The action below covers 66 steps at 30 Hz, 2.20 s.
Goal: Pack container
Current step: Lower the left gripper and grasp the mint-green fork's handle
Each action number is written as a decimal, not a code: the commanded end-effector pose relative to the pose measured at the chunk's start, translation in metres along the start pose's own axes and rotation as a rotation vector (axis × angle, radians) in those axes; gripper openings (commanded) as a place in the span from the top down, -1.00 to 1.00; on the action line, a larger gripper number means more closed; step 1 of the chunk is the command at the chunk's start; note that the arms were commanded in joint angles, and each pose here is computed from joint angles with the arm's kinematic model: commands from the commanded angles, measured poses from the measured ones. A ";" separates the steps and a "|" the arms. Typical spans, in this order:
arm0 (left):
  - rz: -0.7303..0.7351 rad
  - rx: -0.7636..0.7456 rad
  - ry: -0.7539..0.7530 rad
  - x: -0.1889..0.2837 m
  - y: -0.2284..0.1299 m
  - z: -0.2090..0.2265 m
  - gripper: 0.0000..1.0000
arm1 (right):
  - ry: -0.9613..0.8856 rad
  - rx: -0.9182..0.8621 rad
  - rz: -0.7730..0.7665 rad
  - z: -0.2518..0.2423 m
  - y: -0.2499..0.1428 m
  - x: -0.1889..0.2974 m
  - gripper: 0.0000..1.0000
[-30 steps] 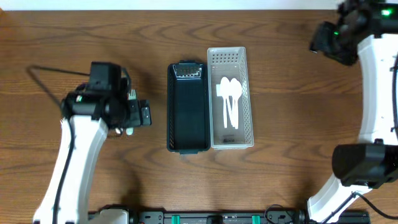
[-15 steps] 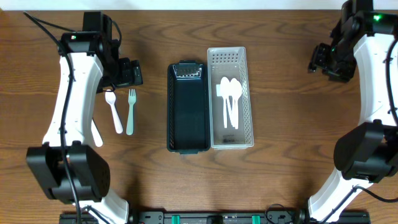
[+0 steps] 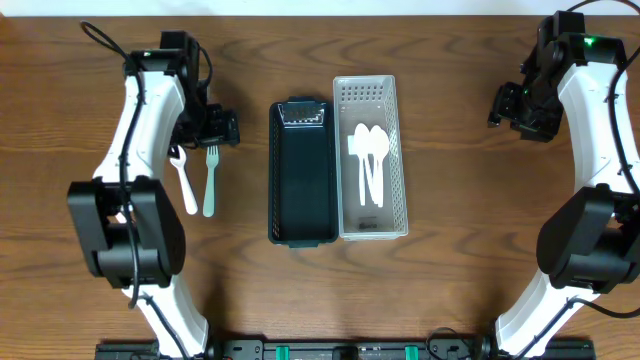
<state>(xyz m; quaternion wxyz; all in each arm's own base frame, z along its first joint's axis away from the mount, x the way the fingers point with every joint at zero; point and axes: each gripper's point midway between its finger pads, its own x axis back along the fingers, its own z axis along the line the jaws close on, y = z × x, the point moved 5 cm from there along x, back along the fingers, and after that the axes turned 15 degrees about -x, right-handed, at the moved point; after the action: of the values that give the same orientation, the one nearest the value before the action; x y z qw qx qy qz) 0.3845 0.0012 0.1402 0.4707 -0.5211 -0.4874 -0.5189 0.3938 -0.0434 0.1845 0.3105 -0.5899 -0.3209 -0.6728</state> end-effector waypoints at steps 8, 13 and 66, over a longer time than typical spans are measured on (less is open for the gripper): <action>0.055 -0.022 0.002 -0.046 -0.008 -0.002 -0.96 | 0.003 0.012 0.002 0.002 0.001 -0.004 -0.29; 0.063 -0.022 0.001 -0.067 -0.016 -0.003 -0.96 | 0.003 0.011 0.002 0.002 0.001 -0.004 -0.29; 0.136 -0.071 0.043 -0.112 -0.044 0.002 0.07 | -0.010 0.010 0.025 -0.001 -0.004 -0.004 -0.25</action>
<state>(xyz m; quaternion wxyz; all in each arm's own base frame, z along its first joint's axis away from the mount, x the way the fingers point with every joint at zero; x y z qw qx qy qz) 0.3570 0.0026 0.0455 0.4766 -0.5432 -0.4474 -0.5269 0.3915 -0.0431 0.1840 0.3128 -0.5938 -0.3185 -0.6694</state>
